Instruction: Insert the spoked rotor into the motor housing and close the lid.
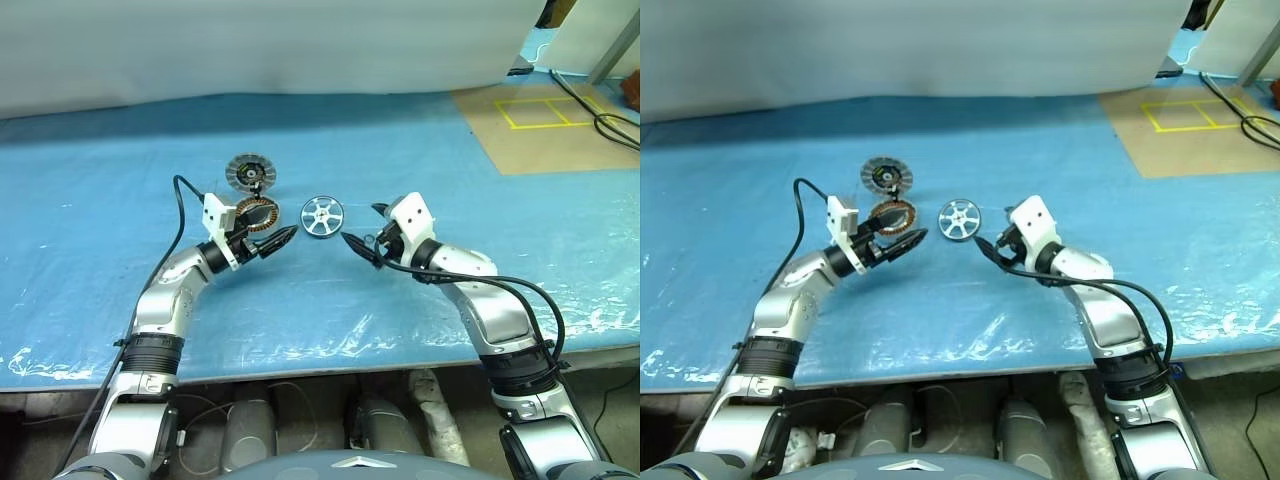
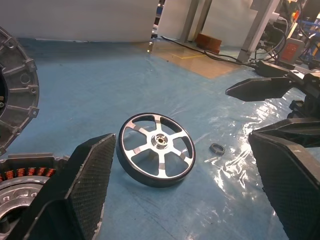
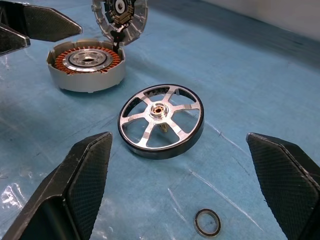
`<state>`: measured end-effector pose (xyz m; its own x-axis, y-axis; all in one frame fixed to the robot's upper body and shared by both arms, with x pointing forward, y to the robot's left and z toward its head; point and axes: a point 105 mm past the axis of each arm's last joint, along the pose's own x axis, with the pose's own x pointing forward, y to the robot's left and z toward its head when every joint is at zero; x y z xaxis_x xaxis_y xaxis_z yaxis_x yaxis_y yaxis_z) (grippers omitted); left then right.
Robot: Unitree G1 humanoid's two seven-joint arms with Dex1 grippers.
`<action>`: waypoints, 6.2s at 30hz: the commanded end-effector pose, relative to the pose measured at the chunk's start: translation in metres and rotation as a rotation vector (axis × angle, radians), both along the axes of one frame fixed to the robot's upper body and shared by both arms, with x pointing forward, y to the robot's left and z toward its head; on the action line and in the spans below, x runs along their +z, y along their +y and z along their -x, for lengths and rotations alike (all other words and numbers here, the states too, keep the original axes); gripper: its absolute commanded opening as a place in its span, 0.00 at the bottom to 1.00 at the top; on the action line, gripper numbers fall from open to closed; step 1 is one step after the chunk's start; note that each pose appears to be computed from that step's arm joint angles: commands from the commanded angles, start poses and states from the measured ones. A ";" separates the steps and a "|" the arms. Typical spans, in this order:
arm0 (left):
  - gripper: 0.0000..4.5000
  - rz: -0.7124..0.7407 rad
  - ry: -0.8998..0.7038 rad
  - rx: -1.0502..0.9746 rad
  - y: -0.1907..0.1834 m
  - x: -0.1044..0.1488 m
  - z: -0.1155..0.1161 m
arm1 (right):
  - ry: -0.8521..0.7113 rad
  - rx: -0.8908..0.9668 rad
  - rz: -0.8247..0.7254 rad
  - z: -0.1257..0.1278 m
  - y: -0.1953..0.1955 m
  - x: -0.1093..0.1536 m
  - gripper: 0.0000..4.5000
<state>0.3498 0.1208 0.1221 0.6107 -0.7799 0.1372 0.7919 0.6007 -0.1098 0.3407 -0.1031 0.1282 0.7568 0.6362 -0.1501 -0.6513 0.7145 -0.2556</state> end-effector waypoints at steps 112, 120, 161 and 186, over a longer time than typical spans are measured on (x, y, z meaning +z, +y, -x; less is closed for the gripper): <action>0.58 -1.133 -0.047 -0.315 0.020 -0.018 -0.061 | -0.068 -0.140 0.031 0.006 -0.006 -0.005 1.00; 0.50 -1.136 -0.039 -0.361 0.017 -0.024 -0.056 | -0.072 -0.144 0.032 0.005 -0.006 -0.005 1.00; 0.76 -0.942 0.158 -0.632 -0.044 -0.022 0.045 | -0.049 -0.172 0.057 0.006 -0.011 -0.020 1.00; 0.90 -0.505 0.284 -0.605 0.016 0.037 0.086 | -0.047 -0.115 -0.017 0.005 -0.012 -0.008 1.00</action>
